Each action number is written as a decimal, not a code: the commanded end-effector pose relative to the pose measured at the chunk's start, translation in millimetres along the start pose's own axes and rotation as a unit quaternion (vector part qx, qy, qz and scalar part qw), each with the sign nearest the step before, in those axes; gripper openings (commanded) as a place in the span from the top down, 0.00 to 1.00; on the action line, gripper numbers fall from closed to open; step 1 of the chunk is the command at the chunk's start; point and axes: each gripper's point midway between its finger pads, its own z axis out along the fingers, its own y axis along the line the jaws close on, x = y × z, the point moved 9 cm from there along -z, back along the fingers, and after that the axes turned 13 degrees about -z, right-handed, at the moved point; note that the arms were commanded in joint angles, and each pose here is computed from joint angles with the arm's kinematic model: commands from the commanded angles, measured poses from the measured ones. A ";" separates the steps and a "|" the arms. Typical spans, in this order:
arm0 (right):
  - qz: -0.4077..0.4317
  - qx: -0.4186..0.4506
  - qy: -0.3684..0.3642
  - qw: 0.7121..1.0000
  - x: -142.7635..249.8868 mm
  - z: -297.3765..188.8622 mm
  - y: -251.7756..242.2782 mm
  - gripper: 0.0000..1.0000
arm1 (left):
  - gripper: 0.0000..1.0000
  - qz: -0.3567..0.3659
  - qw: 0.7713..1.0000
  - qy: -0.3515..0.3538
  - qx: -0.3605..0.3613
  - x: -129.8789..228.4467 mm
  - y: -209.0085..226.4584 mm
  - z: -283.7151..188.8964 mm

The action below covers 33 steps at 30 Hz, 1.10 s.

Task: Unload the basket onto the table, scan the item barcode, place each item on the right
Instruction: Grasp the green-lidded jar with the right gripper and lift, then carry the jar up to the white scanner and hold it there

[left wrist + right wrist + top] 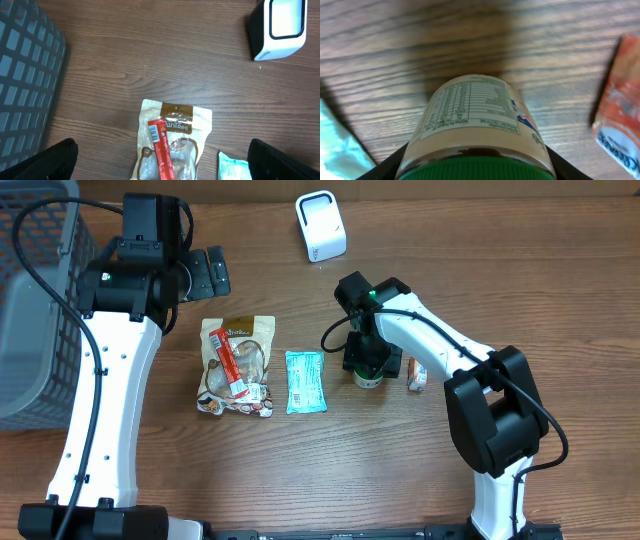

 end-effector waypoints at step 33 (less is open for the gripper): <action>-0.159 -0.080 -0.401 0.899 -108.6 -186.9 38.1 0.96 | 0.00 -0.008 1.000 -0.008 -0.001 -3.3 -0.2 -2.5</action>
